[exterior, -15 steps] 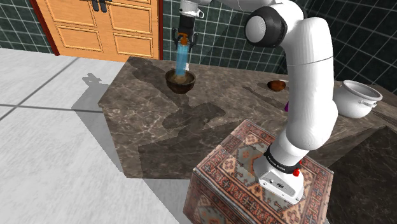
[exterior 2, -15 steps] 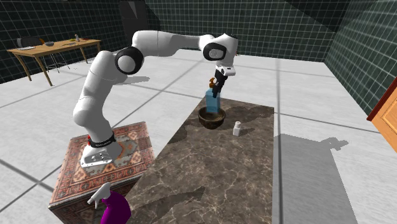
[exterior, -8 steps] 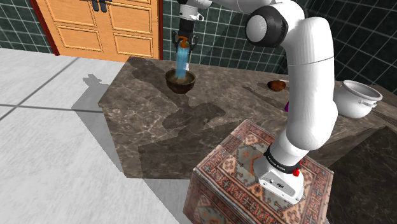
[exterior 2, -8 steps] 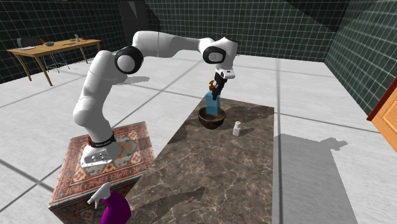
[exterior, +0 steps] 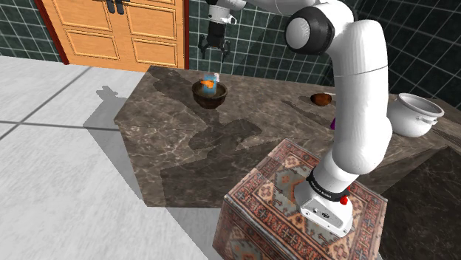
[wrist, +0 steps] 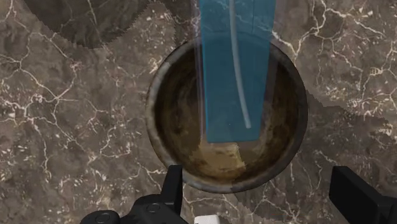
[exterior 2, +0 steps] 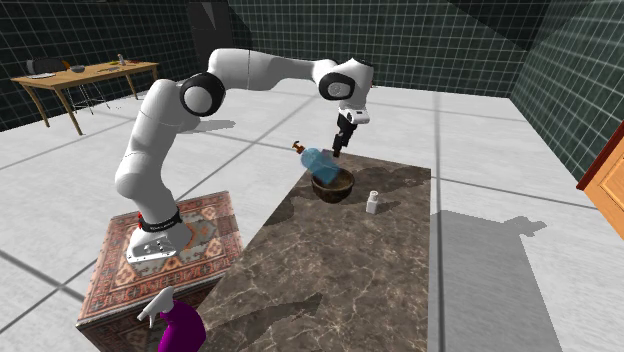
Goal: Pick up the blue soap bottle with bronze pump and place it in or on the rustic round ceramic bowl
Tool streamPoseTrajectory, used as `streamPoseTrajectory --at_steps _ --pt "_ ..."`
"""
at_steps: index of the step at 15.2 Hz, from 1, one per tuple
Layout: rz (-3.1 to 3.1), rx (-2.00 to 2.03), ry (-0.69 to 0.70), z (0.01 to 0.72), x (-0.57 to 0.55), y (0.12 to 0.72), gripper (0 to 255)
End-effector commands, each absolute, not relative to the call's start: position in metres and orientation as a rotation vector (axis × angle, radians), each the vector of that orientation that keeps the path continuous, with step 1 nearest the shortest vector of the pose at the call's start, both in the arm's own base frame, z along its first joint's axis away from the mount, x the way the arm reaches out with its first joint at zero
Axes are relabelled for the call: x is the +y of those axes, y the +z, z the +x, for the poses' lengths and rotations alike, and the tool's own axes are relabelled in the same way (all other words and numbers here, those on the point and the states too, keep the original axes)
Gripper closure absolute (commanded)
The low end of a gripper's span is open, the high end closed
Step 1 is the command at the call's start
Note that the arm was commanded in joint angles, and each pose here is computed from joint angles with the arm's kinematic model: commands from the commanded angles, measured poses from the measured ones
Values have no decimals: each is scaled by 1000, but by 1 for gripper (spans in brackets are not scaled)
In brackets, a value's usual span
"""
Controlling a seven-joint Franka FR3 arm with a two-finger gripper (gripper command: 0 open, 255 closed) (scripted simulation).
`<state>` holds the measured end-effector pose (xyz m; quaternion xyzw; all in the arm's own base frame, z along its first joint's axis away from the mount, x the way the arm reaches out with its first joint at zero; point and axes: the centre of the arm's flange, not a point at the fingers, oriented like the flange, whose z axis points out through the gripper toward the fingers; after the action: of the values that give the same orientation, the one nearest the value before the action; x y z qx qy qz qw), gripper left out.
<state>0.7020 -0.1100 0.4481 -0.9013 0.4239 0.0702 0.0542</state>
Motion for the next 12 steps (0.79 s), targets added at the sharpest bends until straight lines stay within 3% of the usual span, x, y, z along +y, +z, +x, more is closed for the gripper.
streamPoseTrajectory --at_steps 1,4,12 --pt "-2738 1288 213 703 -112 461 0" --pt "-2738 1288 213 706 -118 497 0" --pt "-2738 1288 213 706 -118 497 0"
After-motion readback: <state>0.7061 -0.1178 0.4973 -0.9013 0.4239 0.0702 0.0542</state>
